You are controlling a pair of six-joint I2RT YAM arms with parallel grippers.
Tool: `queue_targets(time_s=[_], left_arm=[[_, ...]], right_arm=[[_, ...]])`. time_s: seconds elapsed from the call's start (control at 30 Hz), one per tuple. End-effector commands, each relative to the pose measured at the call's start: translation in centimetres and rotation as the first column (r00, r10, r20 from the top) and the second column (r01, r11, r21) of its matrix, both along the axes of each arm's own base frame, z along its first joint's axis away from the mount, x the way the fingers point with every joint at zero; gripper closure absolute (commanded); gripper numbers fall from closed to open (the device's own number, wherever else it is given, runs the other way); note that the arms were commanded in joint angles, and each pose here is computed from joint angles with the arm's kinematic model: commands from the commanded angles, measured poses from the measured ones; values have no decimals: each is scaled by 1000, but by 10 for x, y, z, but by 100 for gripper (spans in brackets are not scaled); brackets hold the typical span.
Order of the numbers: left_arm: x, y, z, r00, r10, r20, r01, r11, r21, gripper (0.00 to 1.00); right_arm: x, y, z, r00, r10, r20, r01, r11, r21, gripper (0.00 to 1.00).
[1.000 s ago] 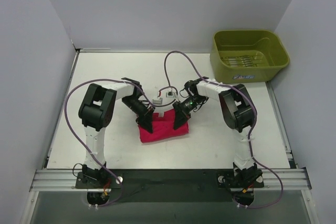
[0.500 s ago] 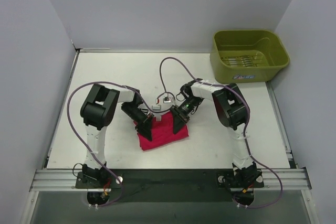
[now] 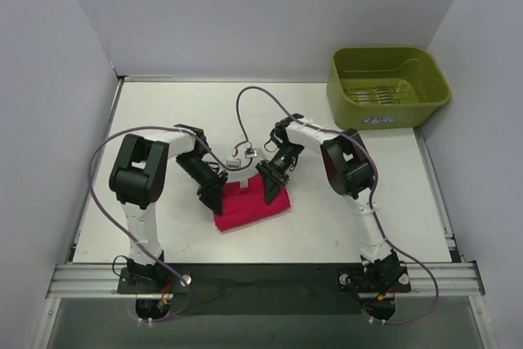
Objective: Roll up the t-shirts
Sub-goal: Roll the T-shirt to the center of the board.
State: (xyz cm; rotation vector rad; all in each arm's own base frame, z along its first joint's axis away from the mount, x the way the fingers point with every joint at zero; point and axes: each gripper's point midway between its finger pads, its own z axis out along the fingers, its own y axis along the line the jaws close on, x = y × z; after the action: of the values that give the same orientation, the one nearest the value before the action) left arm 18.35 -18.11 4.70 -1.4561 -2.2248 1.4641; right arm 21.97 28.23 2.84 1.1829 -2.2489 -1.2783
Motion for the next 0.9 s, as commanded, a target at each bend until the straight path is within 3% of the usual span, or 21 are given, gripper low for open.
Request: queue_targets(time_s=[0.0,0.1,0.13,0.17,0.2,0.23,0.27,0.37,0.43,0.5,0.57,0.77,0.87], left_arm=[[27,62,43,893,-222,393,102,947,303,53],[59,61,53,802,-62,594,-162,935,316,46],[68,62,57,761,-18,648,-242,920,309,35],[72,62,70,698,25,716,-315,908,276,30],[73,66,62,671,68,738,-398,873,282,18],[70,67,70,632,96,769,-439,862,252,13],[67,67,68,613,110,782,-474,843,253,5],[51,76,56,599,133,790,-549,786,284,3],[37,70,56,582,144,800,-549,796,256,3],[34,52,59,525,123,842,-511,837,196,3],[32,54,51,493,95,865,-506,840,197,3],[44,-2,70,235,-10,972,-368,925,98,3],[33,-26,70,171,-41,984,-306,947,93,3]], right_arm=[[-6,-69,-50,988,-74,-134,9,903,-430,96],[-6,-70,-51,985,-86,-148,13,901,-434,96],[-6,-69,-51,985,-88,-151,14,901,-434,96],[-7,-69,-51,984,-89,-156,13,900,-435,96],[-7,-69,-51,983,-91,-159,13,900,-436,96],[-8,-69,-52,981,-97,-167,14,899,-438,95],[-8,-69,-52,981,-98,-170,14,898,-441,95],[-7,-70,-54,980,-107,-169,20,893,-451,95],[-8,-70,-57,980,-106,-170,14,884,-467,95],[-7,-70,-58,981,-102,-168,10,881,-473,95],[-8,-70,-59,979,-108,-175,11,877,-481,95],[-7,-71,-60,975,-122,-183,17,871,-492,95],[-6,-71,-61,974,-131,-186,21,866,-500,95]])
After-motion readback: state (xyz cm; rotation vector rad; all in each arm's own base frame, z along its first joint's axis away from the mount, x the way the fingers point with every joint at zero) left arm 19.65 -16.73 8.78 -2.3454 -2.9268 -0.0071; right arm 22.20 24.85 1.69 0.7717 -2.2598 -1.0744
